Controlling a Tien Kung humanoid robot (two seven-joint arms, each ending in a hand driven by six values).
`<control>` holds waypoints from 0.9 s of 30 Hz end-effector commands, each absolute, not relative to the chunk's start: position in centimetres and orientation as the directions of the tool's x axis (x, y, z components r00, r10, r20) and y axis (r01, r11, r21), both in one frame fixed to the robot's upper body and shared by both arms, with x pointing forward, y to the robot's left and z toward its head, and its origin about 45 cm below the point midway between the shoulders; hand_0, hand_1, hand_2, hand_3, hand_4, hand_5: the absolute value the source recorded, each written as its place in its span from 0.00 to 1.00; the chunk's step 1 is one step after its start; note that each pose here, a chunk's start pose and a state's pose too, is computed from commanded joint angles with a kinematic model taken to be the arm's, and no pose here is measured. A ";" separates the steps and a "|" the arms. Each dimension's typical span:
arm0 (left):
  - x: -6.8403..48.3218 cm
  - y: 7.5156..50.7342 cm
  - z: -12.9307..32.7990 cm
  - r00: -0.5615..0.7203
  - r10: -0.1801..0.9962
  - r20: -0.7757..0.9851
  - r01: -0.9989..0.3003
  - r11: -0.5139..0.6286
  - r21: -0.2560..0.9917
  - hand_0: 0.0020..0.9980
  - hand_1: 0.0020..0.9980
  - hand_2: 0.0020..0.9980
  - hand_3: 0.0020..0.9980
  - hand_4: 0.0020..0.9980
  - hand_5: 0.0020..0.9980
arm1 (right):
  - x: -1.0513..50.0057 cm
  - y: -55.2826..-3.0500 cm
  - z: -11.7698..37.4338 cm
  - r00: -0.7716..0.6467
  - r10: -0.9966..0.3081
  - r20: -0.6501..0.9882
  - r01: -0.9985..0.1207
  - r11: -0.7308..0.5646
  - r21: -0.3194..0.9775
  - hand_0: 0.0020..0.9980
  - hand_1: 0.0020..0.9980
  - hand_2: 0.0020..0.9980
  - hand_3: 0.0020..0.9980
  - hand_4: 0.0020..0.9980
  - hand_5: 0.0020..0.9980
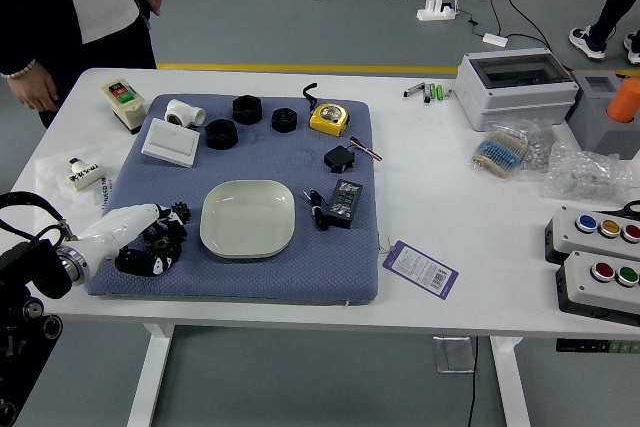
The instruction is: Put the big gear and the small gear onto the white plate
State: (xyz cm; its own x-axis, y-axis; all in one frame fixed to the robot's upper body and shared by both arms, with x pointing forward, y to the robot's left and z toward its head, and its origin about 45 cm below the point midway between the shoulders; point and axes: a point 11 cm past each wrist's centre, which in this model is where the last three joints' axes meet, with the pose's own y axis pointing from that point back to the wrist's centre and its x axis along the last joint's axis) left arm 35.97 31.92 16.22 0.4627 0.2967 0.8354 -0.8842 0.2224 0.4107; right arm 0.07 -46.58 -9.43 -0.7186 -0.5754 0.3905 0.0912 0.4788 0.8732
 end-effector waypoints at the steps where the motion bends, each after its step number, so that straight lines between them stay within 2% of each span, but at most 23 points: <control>1: 36.0 31.9 16.3 0.463 0.297 0.835 -0.884 0.222 0.412 0.39 0.48 0.55 0.55 0.16 0.00 | 0.1 -46.6 -9.4 -0.719 -0.575 0.390 0.091 0.479 0.873 0.70 0.71 0.74 0.56 0.79 0.64; 2: 36.0 31.9 16.3 0.462 0.297 0.836 -0.884 0.223 0.410 0.33 0.45 0.53 0.54 0.04 0.00 | 0.1 -46.6 -9.4 -0.719 -0.575 0.390 0.090 0.479 0.873 0.70 0.71 0.74 0.56 0.79 0.64; 7: 36.0 32.0 16.8 0.453 0.295 0.841 -0.889 0.225 0.400 0.33 0.45 0.53 0.54 0.04 0.00 | 0.1 -46.6 -9.4 -0.719 -0.576 0.390 0.090 0.479 0.873 0.70 0.71 0.74 0.56 0.79 0.64; 8: 36.0 32.0 16.9 0.450 0.295 0.843 -0.890 0.225 0.397 0.30 0.40 0.48 0.52 0.00 0.00 | 0.1 -46.6 -9.4 -0.719 -0.576 0.390 0.090 0.479 0.873 0.70 0.71 0.74 0.56 0.79 0.64; 27: 37.0 31.0 20.3 0.353 0.284 0.891 -0.925 0.251 0.287 0.30 0.39 0.47 0.51 0.00 0.00 | 0.2 -46.6 -9.4 -0.719 -0.575 0.389 0.089 0.479 0.873 0.70 0.71 0.74 0.56 0.79 0.64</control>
